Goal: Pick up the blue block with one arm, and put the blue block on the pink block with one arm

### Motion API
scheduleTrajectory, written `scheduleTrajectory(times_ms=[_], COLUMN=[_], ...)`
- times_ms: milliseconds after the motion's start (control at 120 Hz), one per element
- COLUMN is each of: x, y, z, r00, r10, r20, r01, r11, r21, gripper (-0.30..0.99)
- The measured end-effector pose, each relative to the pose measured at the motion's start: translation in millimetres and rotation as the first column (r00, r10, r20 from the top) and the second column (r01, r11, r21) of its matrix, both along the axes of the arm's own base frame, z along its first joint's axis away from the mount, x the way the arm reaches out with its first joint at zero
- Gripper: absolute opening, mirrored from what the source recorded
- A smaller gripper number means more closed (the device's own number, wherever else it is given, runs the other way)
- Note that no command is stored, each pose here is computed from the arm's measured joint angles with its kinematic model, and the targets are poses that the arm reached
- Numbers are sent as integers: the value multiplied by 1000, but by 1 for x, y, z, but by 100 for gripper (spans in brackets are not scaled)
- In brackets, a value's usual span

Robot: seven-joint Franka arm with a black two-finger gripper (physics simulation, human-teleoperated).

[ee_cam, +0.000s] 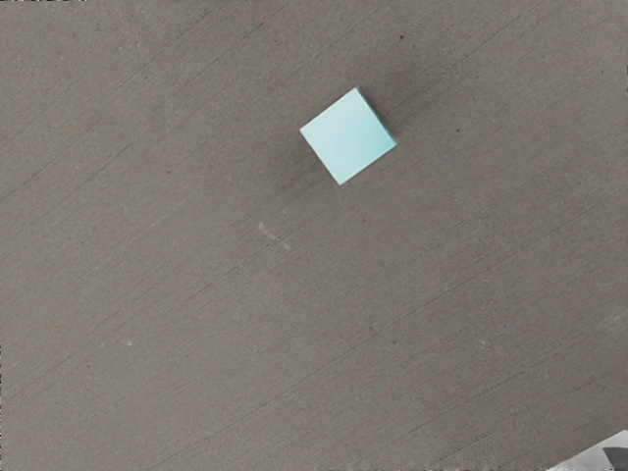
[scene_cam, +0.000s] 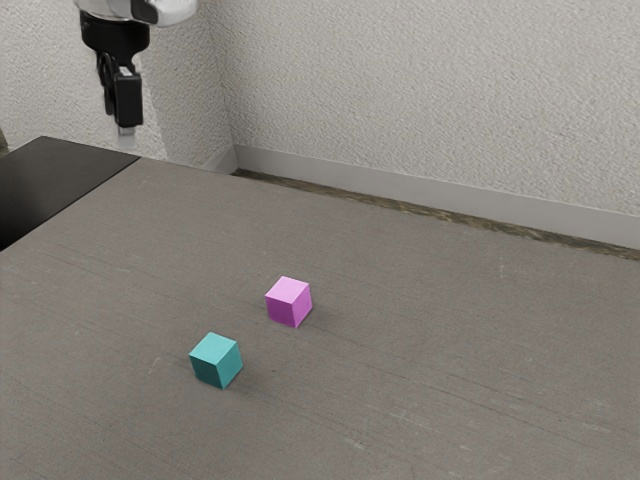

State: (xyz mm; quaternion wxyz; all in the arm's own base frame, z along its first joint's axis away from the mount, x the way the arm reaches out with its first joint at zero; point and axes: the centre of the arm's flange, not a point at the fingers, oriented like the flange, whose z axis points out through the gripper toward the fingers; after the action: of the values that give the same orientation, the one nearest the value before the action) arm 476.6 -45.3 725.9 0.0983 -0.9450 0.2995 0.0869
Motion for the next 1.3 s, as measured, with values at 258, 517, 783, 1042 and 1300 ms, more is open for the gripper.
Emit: scheduleTrajectory(times_ms=[258, 517, 783, 1042, 1300], x=[17, -8, -24, 9, 38], y=[0, 39, 54, 77, 79], z=[-51, -142, -221, -288, -347], r00=[995, 980, 926, 867, 847], r10=[-50, 104, 334, 466, 507], r20=[-90, -171, -176, -175, -158], r01=[51, -105, -333, -469, -512], r11=[999, 994, 942, 883, 859], r21=[4, 5, 41, 23, 8], gripper=[69, 69, 69, 69, 69])
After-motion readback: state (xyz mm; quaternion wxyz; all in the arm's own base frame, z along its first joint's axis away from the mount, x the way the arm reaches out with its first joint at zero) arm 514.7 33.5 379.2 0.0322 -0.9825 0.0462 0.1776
